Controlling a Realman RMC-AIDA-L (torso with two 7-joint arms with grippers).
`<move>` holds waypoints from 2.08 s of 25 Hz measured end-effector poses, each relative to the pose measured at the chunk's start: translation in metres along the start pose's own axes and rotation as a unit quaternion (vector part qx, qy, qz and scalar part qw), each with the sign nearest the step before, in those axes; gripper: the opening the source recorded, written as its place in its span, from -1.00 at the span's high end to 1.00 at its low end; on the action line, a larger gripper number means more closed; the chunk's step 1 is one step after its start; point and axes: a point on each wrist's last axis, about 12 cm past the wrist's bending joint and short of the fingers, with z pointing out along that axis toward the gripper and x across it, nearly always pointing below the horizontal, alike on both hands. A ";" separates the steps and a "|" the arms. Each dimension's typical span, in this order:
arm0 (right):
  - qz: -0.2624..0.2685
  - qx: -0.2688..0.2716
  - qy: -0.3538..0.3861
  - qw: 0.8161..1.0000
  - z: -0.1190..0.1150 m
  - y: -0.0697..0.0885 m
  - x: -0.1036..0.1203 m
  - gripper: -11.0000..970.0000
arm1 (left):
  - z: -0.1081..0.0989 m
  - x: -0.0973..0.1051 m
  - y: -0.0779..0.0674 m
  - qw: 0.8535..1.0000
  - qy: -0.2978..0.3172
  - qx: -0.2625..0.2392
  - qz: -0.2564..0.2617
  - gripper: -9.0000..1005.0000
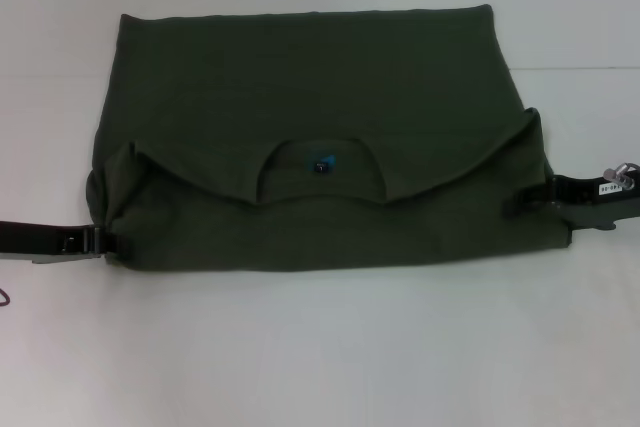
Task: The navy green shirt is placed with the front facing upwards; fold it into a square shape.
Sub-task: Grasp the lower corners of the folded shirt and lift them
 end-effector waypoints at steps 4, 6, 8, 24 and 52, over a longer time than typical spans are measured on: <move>-0.013 0.008 0.010 1.000 0.001 0.000 0.000 -0.26 | 0.000 0.000 0.000 1.000 0.000 0.000 0.000 0.85; -0.014 0.010 0.011 1.000 0.001 0.000 0.001 -0.16 | 0.000 0.000 0.000 1.000 0.000 0.000 0.000 0.85; -0.014 0.010 0.011 1.000 0.001 0.000 0.001 0.01 | 0.000 0.000 0.000 1.000 0.000 0.000 0.001 0.85; -0.017 0.007 0.010 1.000 -0.007 -0.005 0.000 0.88 | -0.002 0.001 0.001 1.000 -0.008 0.005 0.002 0.85; -0.096 -0.094 0.224 0.965 -0.058 -0.019 0.055 0.88 | -0.062 0.069 -0.004 0.980 0.116 0.159 -0.027 0.85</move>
